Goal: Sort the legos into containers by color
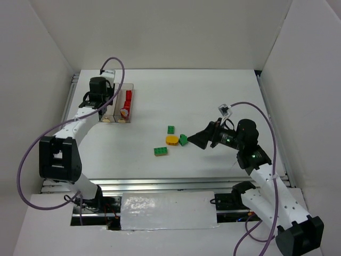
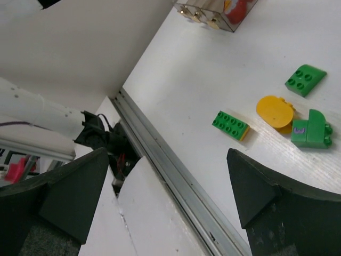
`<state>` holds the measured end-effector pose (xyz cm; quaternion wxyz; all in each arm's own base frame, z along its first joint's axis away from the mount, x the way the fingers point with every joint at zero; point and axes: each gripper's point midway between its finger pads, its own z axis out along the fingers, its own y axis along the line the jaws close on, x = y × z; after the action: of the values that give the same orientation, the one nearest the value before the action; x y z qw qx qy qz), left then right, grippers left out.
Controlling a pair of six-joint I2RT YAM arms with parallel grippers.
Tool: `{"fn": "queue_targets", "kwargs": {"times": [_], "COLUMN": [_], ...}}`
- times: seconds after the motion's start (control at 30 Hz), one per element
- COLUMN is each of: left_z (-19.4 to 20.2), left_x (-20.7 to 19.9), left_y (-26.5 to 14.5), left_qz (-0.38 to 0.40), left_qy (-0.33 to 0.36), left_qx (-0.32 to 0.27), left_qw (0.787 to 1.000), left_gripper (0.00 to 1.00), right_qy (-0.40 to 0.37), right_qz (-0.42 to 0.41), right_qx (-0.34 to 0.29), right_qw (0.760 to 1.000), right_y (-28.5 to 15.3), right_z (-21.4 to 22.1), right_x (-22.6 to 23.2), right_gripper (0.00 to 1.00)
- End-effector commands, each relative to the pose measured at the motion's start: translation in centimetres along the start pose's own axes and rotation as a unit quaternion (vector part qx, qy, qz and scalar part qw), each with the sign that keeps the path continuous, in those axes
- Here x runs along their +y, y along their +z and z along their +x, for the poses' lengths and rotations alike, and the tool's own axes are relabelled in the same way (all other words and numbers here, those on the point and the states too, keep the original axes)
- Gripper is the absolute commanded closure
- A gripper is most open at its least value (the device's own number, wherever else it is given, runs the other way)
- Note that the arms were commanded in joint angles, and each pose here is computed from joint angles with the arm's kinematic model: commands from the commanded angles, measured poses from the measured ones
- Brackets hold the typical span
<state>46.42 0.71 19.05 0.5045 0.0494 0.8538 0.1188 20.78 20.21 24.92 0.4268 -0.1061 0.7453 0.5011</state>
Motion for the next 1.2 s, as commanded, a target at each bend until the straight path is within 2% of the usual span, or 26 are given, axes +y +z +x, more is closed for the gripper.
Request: {"fn": "queue_targets", "kwargs": {"times": [0.0, 0.07, 0.2, 0.23, 0.4, 0.43, 0.53, 0.6, 0.67, 0.7, 0.73, 0.87, 0.93, 0.97, 1.03, 1.07, 1.13, 1.17], "left_z": [-4.3, -1.9, 1.1, 1.7, 3.2, 3.1, 2.2, 1.9, 1.7, 1.7, 1.2, -2.4, -5.0, -7.0, -7.2, -7.2, -6.8, -6.0], "left_x": [0.6, 0.5, 1.0, 0.8, 0.6, 0.6, 0.9, 1.0, 1.2, 1.4, 1.5, 0.6, -0.8, -3.0, -6.0, -9.8, -13.2, -16.6], "left_y": [1.5, 3.8, 6.2, 6.5, 7.8, 7.8, 7.0, 6.7, 6.5, 6.4, 6.1, 4.3, 2.5, 1.3, -1.3, -3.0, -5.6, -7.4], "left_qz": [-0.005, 0.012, 0.034, 0.037, 0.041, 0.042, 0.039, 0.037, 0.038, 0.036, 0.037, 0.073, 0.104, 0.127, 0.154, 0.178, 0.198, 0.224], "left_qy": [0.002, 0.003, -0.04, -0.046, -0.064, -0.065, -0.073, -0.073, -0.073, -0.074, -0.076, -0.14, -0.16, -0.181, -0.174, -0.146, -0.112, -0.087], "left_qx": [-0.097, -0.061, -0.026, -0.018, 0.001, 0.001, -0.014, -0.02, -0.024, -0.024, -0.03, -0.046, -0.024, -0.025, -0.006, -0.003, -0.005, 0.008], "left_qw": [0.995, 0.998, 0.998, 0.998, 0.997, 0.997, 0.997, 0.996, 0.996, 0.996, 0.996, 0.986, 0.981, 0.975, 0.973, 0.973, 0.974, 0.971], "left_gripper": [1.0, 1.0, 0.98, 0.88, 0.6, 0.46, 0.26, 0.22, 0.08, 0.07, 0.0, 0.0, 0.01, 0.01, 0.01, 0.01, 0.01, 0.01], "right_qy": [-0.004, -0.002, -0.009, -0.01, -0.002, -0.001, -0.001, 0.002, 0.003, 0.003, 0.005, 0.027, 0.058, 0.066, 0.079, 0.08, 0.086, 0.082], "right_qz": [-0.027, -0.029, -0.036, -0.039, -0.044, -0.044, -0.041, -0.041, -0.042, -0.04, -0.037, 0.016, 0.083, 0.132, 0.179, 0.193, 0.227, 0.232], "right_qx": [0.008, 0.012, 0.012, 0.01, 0.02, 0.02, 0.017, 0.019, 0.021, 0.021, 0.022, 0.017, 0.017, 0.003, 0.013, 0.01, -0.003, -0.015], "right_qw": [1.0, 1.0, 0.999, 0.999, 0.999, 0.999, 0.999, 0.999, 0.999, 0.999, 0.999, 0.999, 0.995, 0.989, 0.981, 0.978, 0.97, 0.969], "right_y": [-0.2, -0.2, -0.1, 0.0, 0.2, 0.3, 0.4, 0.5, 0.6, 0.7, 0.7, 1.3, 1.7, 1.9, 1.7, 1.7, 1.2, 0.7], "right_z": [0.7, 1.1, 1.1, 1.1, 1.5, 1.4, 1.2, 1.2, 1.2, 1.1, 1.1, 0.8, 1.2, 0.4, 0.8, 0.5, 0.4, 0.0], "right_x": [0.7, 0.6, 0.5, 0.6, 0.5, 0.4, 0.3, 0.2, 0.3, 0.1, 0.0, -2.0, -4.8, -6.6, -8.2, -8.7, -9.8, -9.6], "right_gripper": [0.0, 0.0, 0.0, 0.0, 0.0, 0.0, 0.0, 0.0, 0.0, 0.0, 0.0, 0.0, 0.0, 0.0, 0.0, 0.0, 0.0, 0.0]}}
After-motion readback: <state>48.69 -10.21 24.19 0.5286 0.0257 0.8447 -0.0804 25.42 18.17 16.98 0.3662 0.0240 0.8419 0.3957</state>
